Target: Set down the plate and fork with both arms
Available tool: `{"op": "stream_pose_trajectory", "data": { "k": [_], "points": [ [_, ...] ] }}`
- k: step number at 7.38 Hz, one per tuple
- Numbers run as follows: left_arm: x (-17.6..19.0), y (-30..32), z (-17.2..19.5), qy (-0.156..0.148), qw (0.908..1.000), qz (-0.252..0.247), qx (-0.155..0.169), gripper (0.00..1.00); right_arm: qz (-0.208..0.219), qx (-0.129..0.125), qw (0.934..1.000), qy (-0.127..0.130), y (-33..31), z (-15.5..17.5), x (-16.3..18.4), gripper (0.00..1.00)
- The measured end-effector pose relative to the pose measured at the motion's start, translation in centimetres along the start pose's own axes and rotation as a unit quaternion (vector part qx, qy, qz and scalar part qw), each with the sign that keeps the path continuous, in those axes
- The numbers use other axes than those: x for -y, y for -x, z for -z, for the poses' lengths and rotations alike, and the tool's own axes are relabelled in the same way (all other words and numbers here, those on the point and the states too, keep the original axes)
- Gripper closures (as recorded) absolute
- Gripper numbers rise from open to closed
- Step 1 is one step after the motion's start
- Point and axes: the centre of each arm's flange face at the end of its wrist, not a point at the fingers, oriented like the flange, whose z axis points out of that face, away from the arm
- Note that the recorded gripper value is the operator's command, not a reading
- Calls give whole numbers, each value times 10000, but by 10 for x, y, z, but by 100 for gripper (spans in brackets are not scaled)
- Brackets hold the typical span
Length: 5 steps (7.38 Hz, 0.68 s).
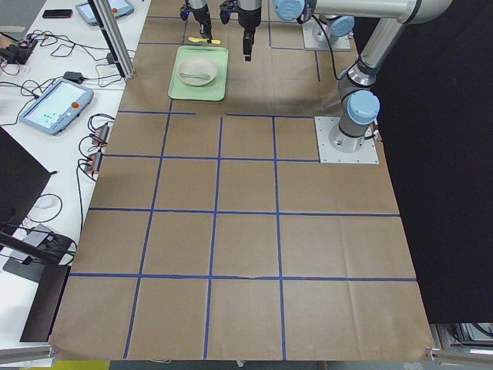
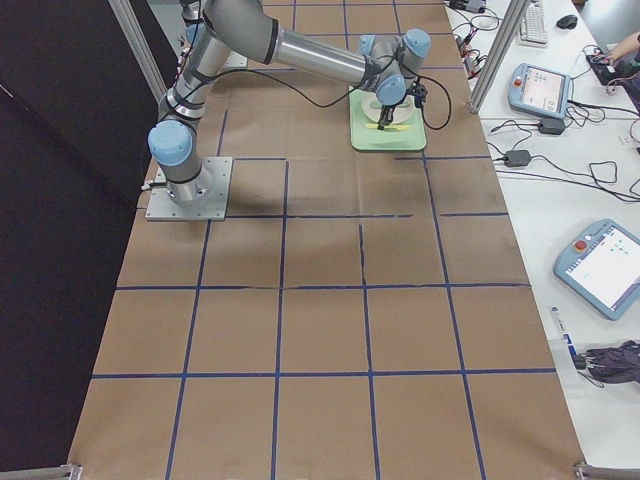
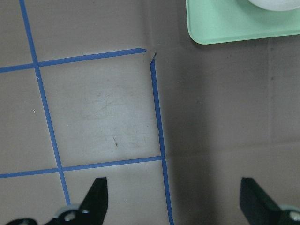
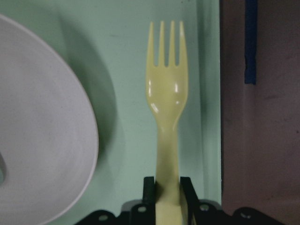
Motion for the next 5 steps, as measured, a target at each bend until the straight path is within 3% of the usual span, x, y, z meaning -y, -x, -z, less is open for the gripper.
{"op": "stream_pose_trajectory", "data": {
  "k": [1, 2, 3, 4, 5],
  "points": [
    [0, 0, 0, 0, 10000, 0, 0, 0, 18, -17, 10000, -5, 1, -17, 8, 97],
    [0, 0, 0, 2, 10000, 0, 0, 0, 40, -27, 10000, -2, 2, -25, 11, 80],
    [0, 0, 0, 4, 10000, 0, 0, 0, 46, -32, 10000, -1, 1, -28, 13, 27],
    [0, 0, 0, 5, 10000, 0, -1, 0, 43, -33, 10000, -20, 0, -26, 14, 0],
    [0, 0, -1, 6, 10000, 0, -1, 0, 31, -27, 10000, -50, -2, -23, 14, 0]
  ]
}}
